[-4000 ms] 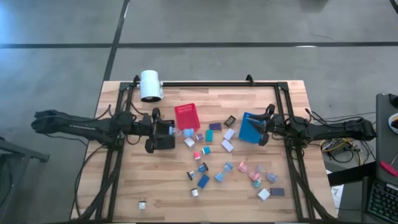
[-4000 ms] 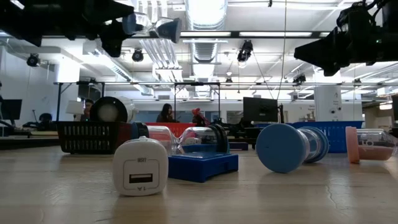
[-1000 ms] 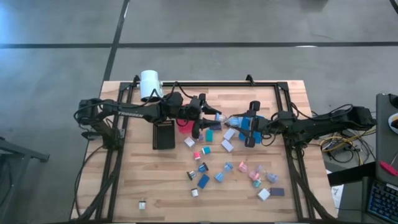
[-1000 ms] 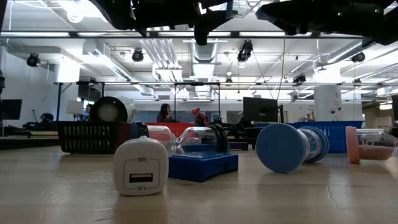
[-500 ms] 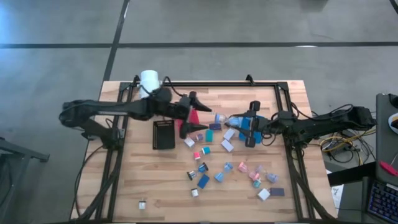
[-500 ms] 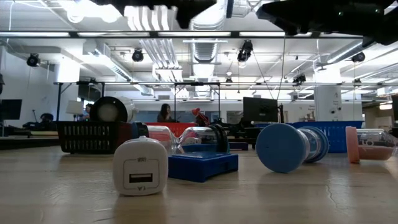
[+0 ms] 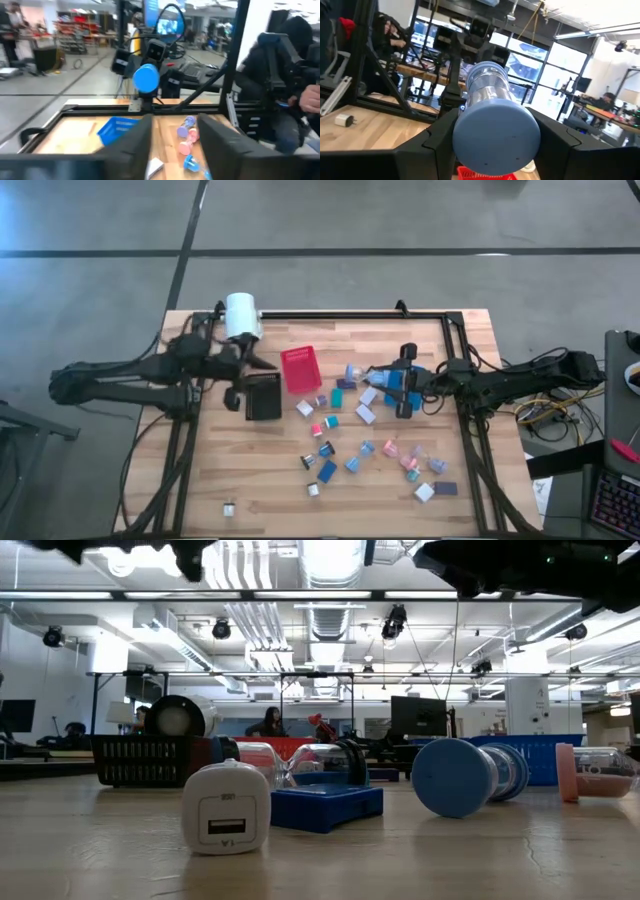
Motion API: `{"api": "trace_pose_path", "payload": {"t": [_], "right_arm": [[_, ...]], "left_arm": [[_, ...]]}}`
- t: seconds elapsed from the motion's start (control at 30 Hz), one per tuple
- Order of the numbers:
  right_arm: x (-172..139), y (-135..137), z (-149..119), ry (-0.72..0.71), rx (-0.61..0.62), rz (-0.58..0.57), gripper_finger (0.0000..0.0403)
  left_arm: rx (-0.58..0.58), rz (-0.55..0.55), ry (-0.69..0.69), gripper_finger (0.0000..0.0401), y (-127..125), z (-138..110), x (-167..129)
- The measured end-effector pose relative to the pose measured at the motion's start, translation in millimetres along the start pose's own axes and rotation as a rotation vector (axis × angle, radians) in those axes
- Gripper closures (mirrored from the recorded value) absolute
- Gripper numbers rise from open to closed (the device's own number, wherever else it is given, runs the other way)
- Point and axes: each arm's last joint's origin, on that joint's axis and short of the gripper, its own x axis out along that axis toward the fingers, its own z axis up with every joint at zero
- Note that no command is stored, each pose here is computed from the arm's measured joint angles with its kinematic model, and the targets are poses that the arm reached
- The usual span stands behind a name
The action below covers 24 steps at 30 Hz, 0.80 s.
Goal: Pick & Place Office items
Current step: Put the left blue hourglass into the blue bin
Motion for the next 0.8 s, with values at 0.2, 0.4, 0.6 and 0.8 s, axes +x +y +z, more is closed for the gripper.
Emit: {"api": "trace_pose_path", "payload": {"t": [0.2, 0.4, 0.6, 0.8], "right_arm": [[0, 0, 0, -0.001, 0.023, 0.002, 0.0211], [0, 0, 0, 0.0, 0.025, 0.002, 0.0211], [0, 1, -3, 0.028, 0.024, 0.01, 0.021], [0, 1, -4, 0.037, 0.02, 0.012, 0.021]], "left_arm": [[0.012, 0.073, -0.052, 0.039, -6, -32, -33], [0.019, 0.09, -0.074, 0.0396, -8, -57, -44], [0.006, 0.143, -0.055, 0.0395, -6, -87, -47], [0.051, 0.15, -0.139, 0.0398, -5, -115, -49]]}}
